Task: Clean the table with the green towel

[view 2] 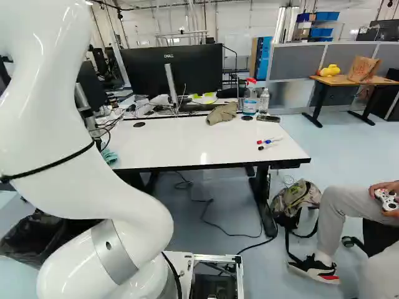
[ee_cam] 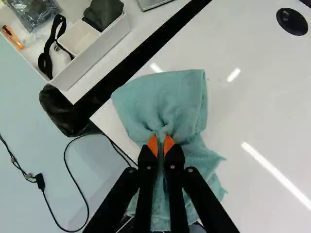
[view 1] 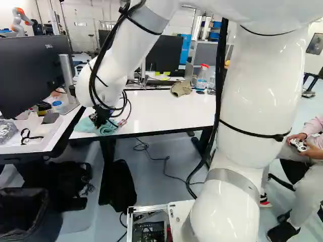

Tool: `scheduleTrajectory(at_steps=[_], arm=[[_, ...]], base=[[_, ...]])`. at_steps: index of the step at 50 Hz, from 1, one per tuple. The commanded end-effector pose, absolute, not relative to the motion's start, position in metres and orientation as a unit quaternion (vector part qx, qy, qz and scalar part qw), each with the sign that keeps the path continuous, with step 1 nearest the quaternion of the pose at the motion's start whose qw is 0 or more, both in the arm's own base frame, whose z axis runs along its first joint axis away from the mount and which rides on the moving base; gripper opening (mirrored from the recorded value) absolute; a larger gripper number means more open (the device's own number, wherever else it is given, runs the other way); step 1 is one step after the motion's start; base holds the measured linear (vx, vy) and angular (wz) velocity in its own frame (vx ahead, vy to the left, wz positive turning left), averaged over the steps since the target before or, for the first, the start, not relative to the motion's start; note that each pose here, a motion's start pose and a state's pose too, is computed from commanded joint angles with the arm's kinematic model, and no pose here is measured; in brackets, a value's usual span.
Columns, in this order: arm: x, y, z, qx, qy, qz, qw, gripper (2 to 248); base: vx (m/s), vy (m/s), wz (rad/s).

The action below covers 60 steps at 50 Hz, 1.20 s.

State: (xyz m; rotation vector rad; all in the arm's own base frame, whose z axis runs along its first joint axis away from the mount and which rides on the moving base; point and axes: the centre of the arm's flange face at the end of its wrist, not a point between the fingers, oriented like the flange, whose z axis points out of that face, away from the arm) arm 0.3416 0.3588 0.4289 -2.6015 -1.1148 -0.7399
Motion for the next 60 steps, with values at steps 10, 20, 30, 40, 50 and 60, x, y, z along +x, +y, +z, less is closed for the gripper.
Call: scheduleTrajectory(at_steps=[10, 20, 30, 40, 50, 60], arm=[[0.342, 0.359, 0.429, -0.884, -0.379, -0.251, 0.108, 35], [0.342, 0.359, 0.429, -0.884, -0.379, -0.251, 0.108, 35], [0.343, 0.36, 0.423, -0.886, -0.379, -0.246, 0.106, 35], [0.343, 0.36, 0.423, -0.886, -0.379, -0.246, 0.106, 35], [0.345, 0.361, 0.423, -0.886, -0.378, -0.247, 0.105, 35], [0.361, 0.367, 0.422, -0.888, -0.372, -0.25, 0.105, 35]], base=[[0.0, 0.0, 0.0], [0.0, 0.0, 0.0], [0.0, 0.0, 0.0], [0.0, 0.0, 0.0], [0.0, 0.0, 0.0], [0.0, 0.0, 0.0]])
